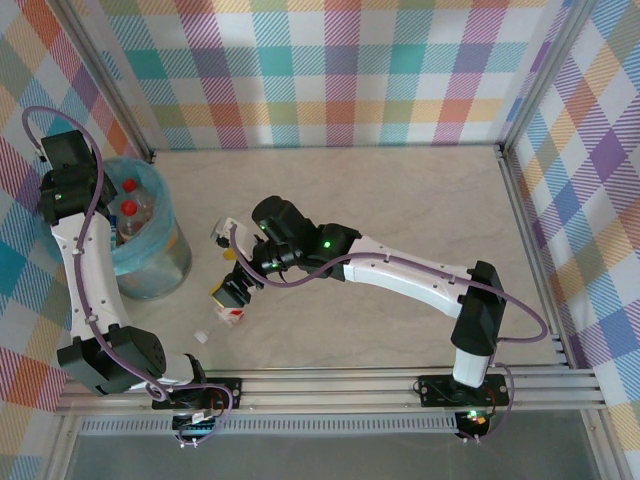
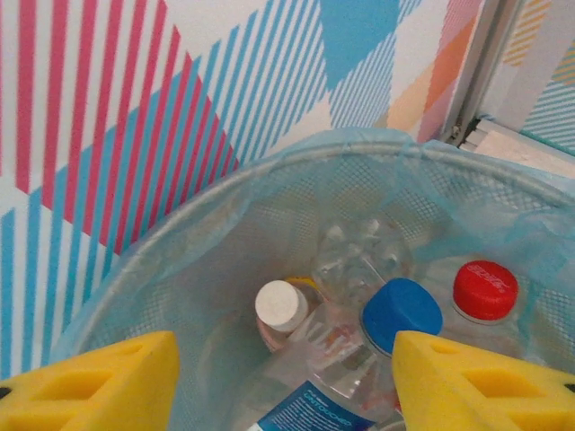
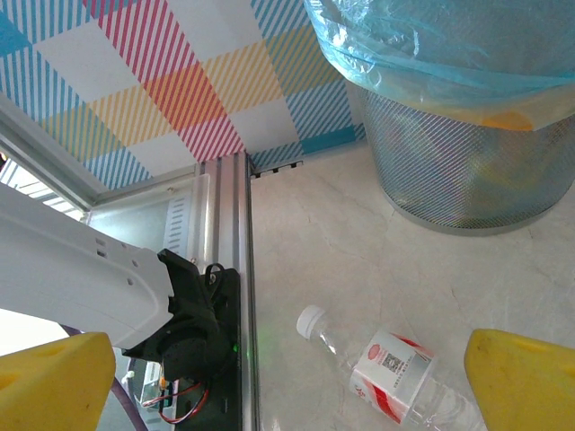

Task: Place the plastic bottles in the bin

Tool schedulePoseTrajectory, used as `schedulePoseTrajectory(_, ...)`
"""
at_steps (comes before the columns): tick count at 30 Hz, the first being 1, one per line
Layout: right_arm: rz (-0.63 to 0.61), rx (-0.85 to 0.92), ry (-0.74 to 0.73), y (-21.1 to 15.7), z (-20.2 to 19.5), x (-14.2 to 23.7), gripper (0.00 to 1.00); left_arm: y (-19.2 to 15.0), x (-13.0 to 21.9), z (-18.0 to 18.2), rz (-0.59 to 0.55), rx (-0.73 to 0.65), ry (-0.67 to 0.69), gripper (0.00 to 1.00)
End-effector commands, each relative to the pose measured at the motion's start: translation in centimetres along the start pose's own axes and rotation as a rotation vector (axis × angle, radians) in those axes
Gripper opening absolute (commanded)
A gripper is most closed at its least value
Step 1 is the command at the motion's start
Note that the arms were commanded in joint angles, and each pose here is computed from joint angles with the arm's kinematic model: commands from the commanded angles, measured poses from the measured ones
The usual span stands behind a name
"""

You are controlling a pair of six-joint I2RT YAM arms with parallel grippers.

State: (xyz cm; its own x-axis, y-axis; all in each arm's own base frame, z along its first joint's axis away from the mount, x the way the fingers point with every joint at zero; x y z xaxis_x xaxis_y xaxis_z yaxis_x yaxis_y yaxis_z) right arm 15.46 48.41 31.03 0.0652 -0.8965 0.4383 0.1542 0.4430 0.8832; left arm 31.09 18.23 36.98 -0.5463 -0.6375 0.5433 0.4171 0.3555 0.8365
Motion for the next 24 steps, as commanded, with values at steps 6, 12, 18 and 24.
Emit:
schedulePoseTrajectory(6, 0.096, 0.204, 0.036, -2.6, 0.5, -0.6, 1.00, 0.4, 3.4, -2.1, -0.025, 0.005, -0.115, 0.66)
schedulePoseTrajectory(12, 0.177, 0.490, 0.042, -5.8, -0.5, -1.5, 1.00, -1.0, 9.3, -5.4, -0.054, 0.043, -0.368, 0.67)
schedulePoseTrajectory(18, 0.247, 0.657, 0.045, -8.7, -2.5, -3.6, 1.00, -4.7, 15.0, -9.2, 0.018, 0.088, -0.730, 0.67)
schedulePoseTrajectory(24, 0.338, 0.698, 0.054, -11.1, -4.7, -6.6, 1.00, -9.1, 16.9, -9.8, 0.138, 0.166, -0.907, 0.69)
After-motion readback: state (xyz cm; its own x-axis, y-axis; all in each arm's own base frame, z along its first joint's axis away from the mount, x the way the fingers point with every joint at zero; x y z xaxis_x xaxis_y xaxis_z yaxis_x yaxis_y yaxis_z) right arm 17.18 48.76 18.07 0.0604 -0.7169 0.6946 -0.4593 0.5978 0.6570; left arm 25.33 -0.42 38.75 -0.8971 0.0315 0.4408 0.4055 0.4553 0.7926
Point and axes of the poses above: each hand's point on the last joint's axis, 136 mm out from that joint toward the fingers, its own x axis back along the fingers, its own z axis along the line the jaws close on, y = z × x, the point moved 3 cm from there along x, back along the fingers, and after that the axes turned 6 degrees about x, right-handed, at the moved point
